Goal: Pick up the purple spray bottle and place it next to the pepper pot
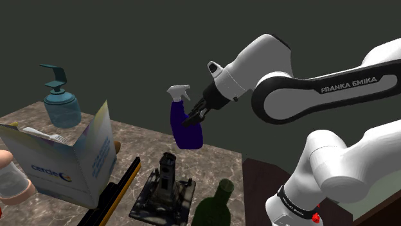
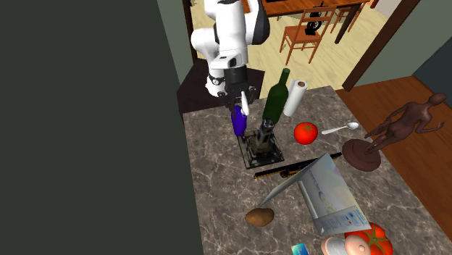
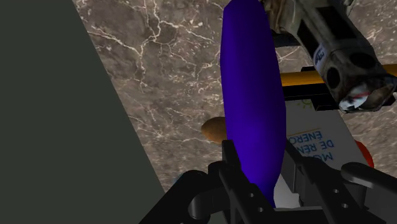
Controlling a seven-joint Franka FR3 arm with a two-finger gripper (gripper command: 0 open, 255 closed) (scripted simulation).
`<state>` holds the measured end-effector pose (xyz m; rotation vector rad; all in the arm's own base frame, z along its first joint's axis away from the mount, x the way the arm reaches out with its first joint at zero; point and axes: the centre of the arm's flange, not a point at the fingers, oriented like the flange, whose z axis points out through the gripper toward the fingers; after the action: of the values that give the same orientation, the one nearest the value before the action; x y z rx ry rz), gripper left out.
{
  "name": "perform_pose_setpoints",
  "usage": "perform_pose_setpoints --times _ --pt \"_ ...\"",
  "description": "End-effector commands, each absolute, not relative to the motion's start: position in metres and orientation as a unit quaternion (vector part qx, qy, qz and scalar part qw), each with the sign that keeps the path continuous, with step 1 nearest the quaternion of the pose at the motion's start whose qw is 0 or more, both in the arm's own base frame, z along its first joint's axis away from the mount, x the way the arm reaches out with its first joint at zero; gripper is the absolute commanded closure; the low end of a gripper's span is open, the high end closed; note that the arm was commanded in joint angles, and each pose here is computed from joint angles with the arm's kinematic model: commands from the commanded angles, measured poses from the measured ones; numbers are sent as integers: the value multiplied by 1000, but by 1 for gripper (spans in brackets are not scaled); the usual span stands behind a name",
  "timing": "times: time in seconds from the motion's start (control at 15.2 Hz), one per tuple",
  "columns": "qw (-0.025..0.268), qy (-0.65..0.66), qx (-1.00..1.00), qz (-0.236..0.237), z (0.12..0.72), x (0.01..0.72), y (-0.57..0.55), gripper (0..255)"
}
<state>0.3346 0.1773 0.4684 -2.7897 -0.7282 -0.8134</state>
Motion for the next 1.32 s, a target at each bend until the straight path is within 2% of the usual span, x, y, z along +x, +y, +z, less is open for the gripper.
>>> perform_pose_setpoints --times 0.0,1.25 --pt "73 -242 -929 -271 480 335 177 255" --pt "73 -242 -929 -271 580 335 177 255"
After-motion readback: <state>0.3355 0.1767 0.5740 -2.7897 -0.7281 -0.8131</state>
